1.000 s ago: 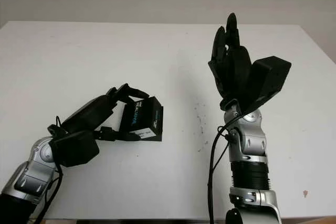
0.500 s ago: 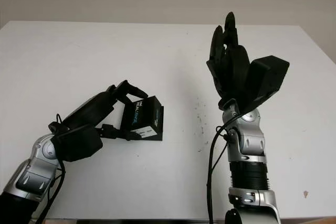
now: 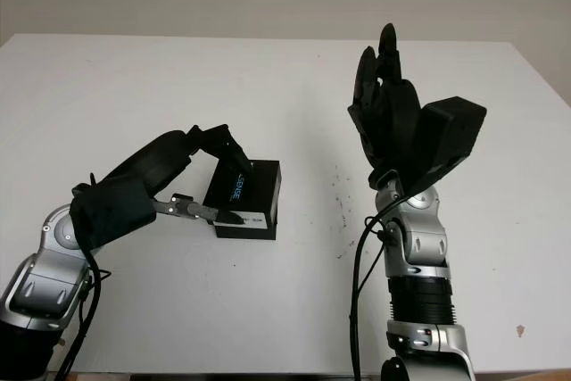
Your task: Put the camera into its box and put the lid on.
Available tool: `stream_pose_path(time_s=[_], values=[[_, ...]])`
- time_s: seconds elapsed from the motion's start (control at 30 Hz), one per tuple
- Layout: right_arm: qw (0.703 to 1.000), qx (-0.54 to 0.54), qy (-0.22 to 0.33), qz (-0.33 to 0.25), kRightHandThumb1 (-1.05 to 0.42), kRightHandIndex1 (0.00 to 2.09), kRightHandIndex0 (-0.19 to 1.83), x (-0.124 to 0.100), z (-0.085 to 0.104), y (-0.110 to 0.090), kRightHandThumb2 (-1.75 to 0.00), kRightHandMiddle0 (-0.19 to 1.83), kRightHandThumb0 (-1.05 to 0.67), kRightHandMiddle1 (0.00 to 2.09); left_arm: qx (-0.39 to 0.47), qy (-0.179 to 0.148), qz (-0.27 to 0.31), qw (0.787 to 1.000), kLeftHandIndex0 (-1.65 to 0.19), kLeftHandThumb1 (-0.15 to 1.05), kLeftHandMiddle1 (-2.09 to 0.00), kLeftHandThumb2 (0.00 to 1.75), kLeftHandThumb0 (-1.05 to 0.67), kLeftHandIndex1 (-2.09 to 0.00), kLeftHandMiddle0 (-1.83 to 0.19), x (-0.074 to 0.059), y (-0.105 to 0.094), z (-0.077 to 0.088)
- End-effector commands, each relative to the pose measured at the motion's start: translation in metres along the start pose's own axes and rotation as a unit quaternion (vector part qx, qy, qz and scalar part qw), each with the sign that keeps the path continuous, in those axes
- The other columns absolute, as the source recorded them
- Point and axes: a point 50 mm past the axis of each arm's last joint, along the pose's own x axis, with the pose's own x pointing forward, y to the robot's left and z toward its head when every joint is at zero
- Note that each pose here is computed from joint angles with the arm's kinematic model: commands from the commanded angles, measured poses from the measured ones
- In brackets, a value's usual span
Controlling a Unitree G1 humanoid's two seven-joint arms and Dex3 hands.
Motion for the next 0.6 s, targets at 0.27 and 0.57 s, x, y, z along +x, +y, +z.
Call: stream_pose_path(time_s=[0.27,0.57], values=[[1.0,0.003,-0.008,0.009,-1.05,0.0,-0.19,-0.002,0.001,0.002,-0.66,-0.19,-0.74,0.0,0.012,-0.005,-0.002,1.0,-0.31,0.95,-1.53,0.05,-0.12,-1.49,-0.43,0.002,0.004,0.005],[1.0,0.002,-0.007,0.005,-1.05,0.0,-0.19,-0.003,0.001,0.001,-0.66,-0.19,-0.74,0.0,0.014,0.023,0.005,1.0,-0.27,0.97,-1.55,0.06,-0.1,-1.5,-0.41,-0.001,-0.003,0.002]])
